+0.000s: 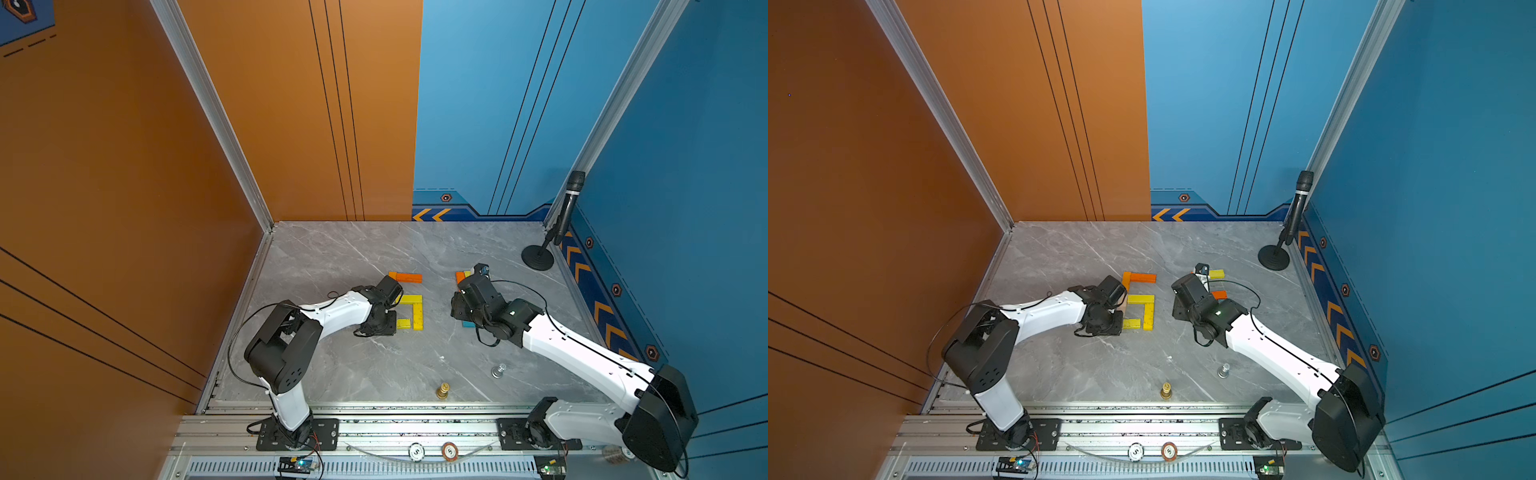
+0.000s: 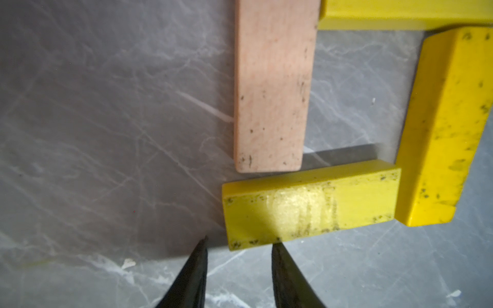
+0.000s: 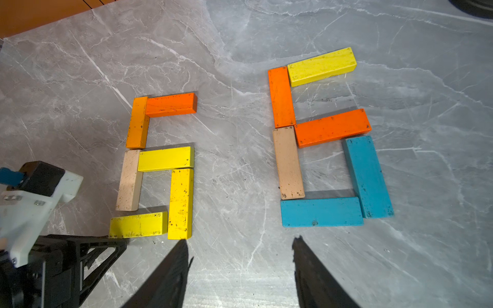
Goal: Assemble the number 6 with building blocks
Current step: Assemble the building block at the center of the board.
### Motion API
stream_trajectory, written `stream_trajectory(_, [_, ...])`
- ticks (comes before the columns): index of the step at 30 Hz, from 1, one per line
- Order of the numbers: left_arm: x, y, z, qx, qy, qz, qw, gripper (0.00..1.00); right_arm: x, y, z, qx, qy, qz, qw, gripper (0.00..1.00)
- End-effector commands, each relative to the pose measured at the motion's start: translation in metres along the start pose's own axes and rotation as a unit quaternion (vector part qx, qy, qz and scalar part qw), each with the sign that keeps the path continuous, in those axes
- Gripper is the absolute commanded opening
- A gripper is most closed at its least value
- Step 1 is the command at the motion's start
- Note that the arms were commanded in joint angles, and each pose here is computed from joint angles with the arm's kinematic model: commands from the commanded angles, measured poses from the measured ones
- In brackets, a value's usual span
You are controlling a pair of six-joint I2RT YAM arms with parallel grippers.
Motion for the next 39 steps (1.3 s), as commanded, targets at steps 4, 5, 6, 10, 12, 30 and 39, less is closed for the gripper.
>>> stream_trajectory(4, [-0.0095, 0.0039, -0.0048, 0.018, -0.016, -0.007, 1.000, 0.39, 0.0073, -0.0051, -0.0014, 0.005, 0.006, 0.014, 1.000, 0.62])
stream_trajectory(5, [-0.0097, 0.0044, -0.0054, 0.019, -0.019, -0.009, 1.000, 0.39, 0.0072, -0.0050, -0.0016, 0.005, 0.007, 0.014, 1.000, 0.63])
stream_trajectory(6, [-0.0101, 0.0046, -0.0053, 0.021, -0.020, -0.011, 1.000, 0.39, 0.0073, -0.0050, -0.0014, 0.005, 0.007, 0.013, 1.000, 0.62])
stream_trajectory(10, [-0.0121, 0.0050, -0.0077, 0.028, -0.024, -0.013, 0.999, 0.37, 0.0081, -0.0059, -0.0028, 0.008, 0.008, 0.014, 1.000, 0.62])
stream_trajectory(12, [-0.0128, 0.0049, -0.0085, 0.031, -0.025, -0.014, 0.999, 0.37, 0.0084, -0.0060, -0.0031, 0.008, 0.008, 0.014, 1.000, 0.63])
stream_trajectory(30, [-0.0148, 0.0037, -0.0097, 0.042, -0.027, -0.021, 0.999, 0.36, 0.0122, -0.0109, -0.0040, 0.013, 0.012, 0.023, 1.000, 0.62])
stream_trajectory(39, [-0.0173, 0.0053, -0.0039, 0.044, -0.015, -0.026, 0.999, 0.36, 0.0126, -0.0115, -0.0042, 0.015, 0.018, 0.024, 0.999, 0.63])
Point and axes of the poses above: each gripper's point midway between its finger pads, its own y axis back along the fingers, its own z axis along the line the jaws close on, x = y × z, the point moved 8 cm from there along y, back along the fingers, and after that the axes turned 12 degrees about -y, right-handed, at the moved point
